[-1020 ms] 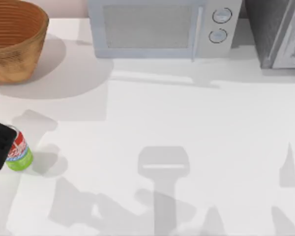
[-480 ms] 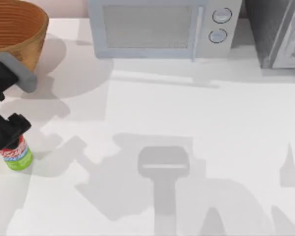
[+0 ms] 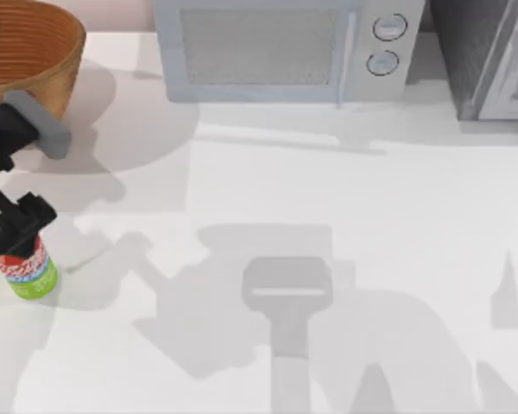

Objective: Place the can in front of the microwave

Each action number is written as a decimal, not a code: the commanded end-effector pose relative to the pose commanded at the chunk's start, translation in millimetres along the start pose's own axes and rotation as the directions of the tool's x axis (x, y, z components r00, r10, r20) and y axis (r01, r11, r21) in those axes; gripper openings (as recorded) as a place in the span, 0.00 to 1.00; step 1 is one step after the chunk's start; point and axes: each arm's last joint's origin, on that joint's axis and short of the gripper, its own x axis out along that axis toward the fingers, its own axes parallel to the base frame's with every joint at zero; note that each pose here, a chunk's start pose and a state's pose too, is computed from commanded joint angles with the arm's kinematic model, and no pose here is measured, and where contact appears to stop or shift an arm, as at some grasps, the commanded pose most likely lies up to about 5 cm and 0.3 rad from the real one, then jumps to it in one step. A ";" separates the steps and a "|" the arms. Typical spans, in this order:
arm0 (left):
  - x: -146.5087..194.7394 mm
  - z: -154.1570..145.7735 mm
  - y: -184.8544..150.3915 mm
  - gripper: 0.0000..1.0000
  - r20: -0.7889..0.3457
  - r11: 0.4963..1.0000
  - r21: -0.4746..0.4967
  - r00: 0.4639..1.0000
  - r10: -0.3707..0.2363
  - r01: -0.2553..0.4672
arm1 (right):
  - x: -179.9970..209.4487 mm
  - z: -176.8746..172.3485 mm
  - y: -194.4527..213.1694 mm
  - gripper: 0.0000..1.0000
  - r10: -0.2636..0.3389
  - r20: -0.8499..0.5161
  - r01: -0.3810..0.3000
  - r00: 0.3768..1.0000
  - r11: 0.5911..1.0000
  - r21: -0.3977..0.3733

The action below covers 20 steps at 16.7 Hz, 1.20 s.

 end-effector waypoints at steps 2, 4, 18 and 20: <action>5.8 0.8 -0.6 1.00 -0.004 1.000 0.006 1.000 -0.004 0.004 | 0.0 0.0 0.0 1.00 0.000 0.000 0.000 1.000 1.000 0.000; 21.0 1.7 -0.3 1.00 -0.004 1.000 0.007 1.000 -0.005 0.005 | 0.0 0.0 0.0 1.00 0.000 0.000 0.000 1.000 1.000 0.000; 60.2 1.4 -1.0 0.62 -0.002 1.000 0.006 1.000 -0.002 0.002 | 0.0 0.0 0.0 1.00 0.000 0.000 0.000 1.000 1.000 0.000; 60.2 1.4 -1.0 0.47 -0.002 1.000 0.006 1.000 -0.002 0.002 | 0.0 0.0 0.0 1.00 0.000 0.000 0.000 1.000 1.000 0.000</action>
